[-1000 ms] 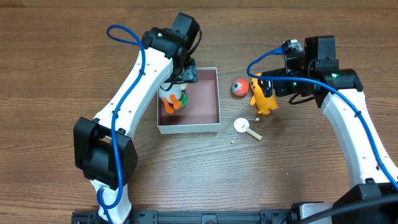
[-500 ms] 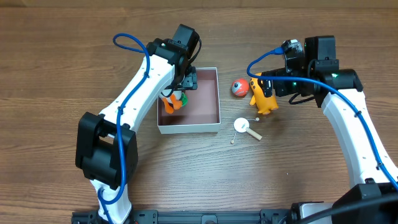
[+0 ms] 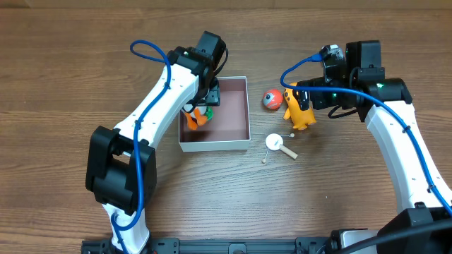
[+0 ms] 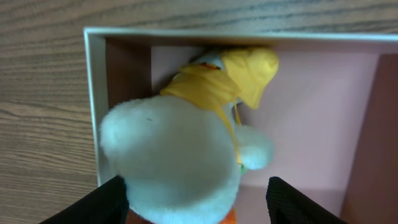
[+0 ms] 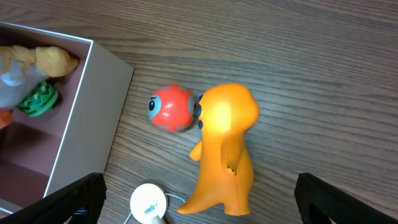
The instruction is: Pack container
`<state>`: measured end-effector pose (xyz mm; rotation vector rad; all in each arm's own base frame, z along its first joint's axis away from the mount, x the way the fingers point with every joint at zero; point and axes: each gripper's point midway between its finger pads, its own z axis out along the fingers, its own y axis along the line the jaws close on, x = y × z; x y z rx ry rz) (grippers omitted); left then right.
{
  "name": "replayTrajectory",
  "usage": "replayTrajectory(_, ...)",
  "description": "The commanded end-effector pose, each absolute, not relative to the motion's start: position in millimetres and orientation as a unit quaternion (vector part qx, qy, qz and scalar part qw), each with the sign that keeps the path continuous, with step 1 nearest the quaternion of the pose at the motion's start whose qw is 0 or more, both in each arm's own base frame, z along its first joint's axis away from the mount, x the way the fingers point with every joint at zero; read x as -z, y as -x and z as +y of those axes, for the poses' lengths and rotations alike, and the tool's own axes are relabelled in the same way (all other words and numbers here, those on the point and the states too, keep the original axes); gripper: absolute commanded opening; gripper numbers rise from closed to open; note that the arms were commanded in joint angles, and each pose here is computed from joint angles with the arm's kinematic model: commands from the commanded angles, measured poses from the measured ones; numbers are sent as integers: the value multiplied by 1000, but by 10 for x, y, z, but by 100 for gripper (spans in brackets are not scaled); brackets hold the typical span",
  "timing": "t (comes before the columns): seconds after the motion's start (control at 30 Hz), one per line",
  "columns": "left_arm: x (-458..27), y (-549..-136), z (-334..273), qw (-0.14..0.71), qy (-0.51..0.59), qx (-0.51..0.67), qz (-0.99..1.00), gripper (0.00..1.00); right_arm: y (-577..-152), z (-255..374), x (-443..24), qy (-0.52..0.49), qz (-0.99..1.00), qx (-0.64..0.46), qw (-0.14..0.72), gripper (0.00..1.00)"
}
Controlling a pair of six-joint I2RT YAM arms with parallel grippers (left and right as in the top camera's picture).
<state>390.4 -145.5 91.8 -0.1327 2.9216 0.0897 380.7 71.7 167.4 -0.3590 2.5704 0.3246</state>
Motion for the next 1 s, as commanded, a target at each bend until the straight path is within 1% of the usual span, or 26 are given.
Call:
replayTrajectory(0.0, -760, -3799, -1448, 89, 37, -29, 995, 68, -3849, 719, -1715, 135, 947, -118, 267, 100)
replayTrajectory(0.07, -698, -3777, -1438, 86, 37, -31, 995, 66, -3849, 720, -1715, 135, 947, -118, 267, 100)
replayTrajectory(0.1, -690, -3778, -1439, 86, 34, -30, 995, 62, -3849, 720, -1715, 135, 947, -118, 267, 100)
replayTrajectory(0.13, -692, -3785, -1442, 88, 30, -30, 995, 56, -3849, 720, -1715, 135, 947, -118, 267, 100)
replayTrajectory(0.17, -695, -3791, -1444, 89, 30, -30, 995, 52, -3849, 720, -1715, 135, 947, -118, 267, 100)
replayTrajectory(0.3, -717, -3812, -1453, 92, 26, -28, 995, 40, -3849, 720, -1715, 135, 947, -118, 267, 100)
replayTrajectory(0.43, -721, -3817, -1457, 93, 10, -29, 995, 39, -3849, 720, -1715, 135, 947, -118, 267, 100)
replayTrajectory(0.47, -721, -3815, -1456, 93, 10, -29, 995, 33, -3849, 720, -1715, 135, 947, -118, 267, 100)
replayTrajectory(0.53, -719, -3804, -1450, 90, 10, -30, 995, 16, -3849, 720, -1715, 135, 947, -118, 267, 100)
replayTrajectory(0.57, -719, -3801, -1449, 90, 10, -31, 995, 5, -3849, 720, -1715, 135, 947, -118, 267, 100)
replayTrajectory(0.73, -720, -3798, -1458, 89, 4, -29, 996, 4, -3849, 719, -1715, 135, 947, -118, 267, 100)
replayTrajectory(0.97, -812, -3811, -1468, 88, -53, -32, 994, 4, -3849, 719, -1715, 135, 947, -118, 267, 100)
